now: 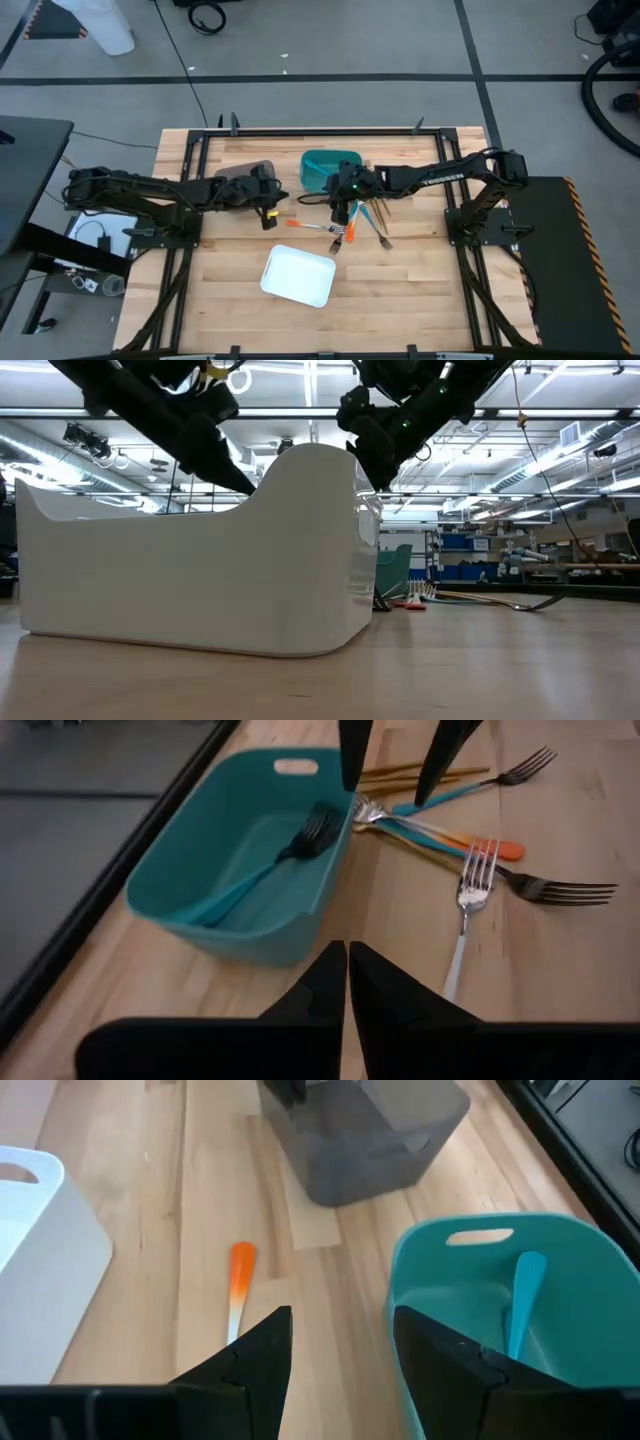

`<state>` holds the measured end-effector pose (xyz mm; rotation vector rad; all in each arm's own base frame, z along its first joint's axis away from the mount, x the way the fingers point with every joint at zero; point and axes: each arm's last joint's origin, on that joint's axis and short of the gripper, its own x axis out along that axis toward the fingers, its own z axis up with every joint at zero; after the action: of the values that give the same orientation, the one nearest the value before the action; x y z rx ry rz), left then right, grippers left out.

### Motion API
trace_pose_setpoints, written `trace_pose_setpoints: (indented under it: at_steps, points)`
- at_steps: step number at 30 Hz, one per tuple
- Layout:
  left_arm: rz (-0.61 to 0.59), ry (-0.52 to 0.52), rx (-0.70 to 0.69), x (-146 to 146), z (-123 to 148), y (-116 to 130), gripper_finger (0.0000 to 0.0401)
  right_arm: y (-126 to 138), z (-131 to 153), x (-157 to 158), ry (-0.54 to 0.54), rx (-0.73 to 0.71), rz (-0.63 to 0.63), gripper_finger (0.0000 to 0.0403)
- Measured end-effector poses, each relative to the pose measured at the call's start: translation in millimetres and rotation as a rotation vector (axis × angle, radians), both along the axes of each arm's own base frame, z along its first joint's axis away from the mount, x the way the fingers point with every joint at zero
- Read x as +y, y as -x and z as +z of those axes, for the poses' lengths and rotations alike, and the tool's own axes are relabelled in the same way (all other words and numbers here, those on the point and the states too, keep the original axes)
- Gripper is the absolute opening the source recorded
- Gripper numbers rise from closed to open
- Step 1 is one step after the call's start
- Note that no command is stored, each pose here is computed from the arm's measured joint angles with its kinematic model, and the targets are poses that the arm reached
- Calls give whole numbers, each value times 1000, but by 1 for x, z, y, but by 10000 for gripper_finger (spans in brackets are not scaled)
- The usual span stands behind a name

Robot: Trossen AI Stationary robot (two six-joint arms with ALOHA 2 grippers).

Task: Sort silverware by color (type)
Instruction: Put the orange fork into the black bin

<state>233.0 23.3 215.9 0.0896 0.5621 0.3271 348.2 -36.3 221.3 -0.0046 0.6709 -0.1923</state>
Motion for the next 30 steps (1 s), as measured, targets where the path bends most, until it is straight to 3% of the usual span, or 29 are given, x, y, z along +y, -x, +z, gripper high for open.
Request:
trace_pose_setpoints:
  at_steps: [2,8,15,24,30]
  points:
    - [12,17,-15,0,5,3,19,0,0,0,0,2,0,187]
    - [63,78,116,0,25,7,21,1,-1,-1,-1,11,0,187]
    - [159,103,233,1,49,11,58,3,-3,-1,6,35,-16,187]
    - [292,142,383,-4,45,9,141,4,-6,7,80,62,-74,187]
    - [404,149,521,-5,44,1,150,7,-9,13,81,118,-51,187]
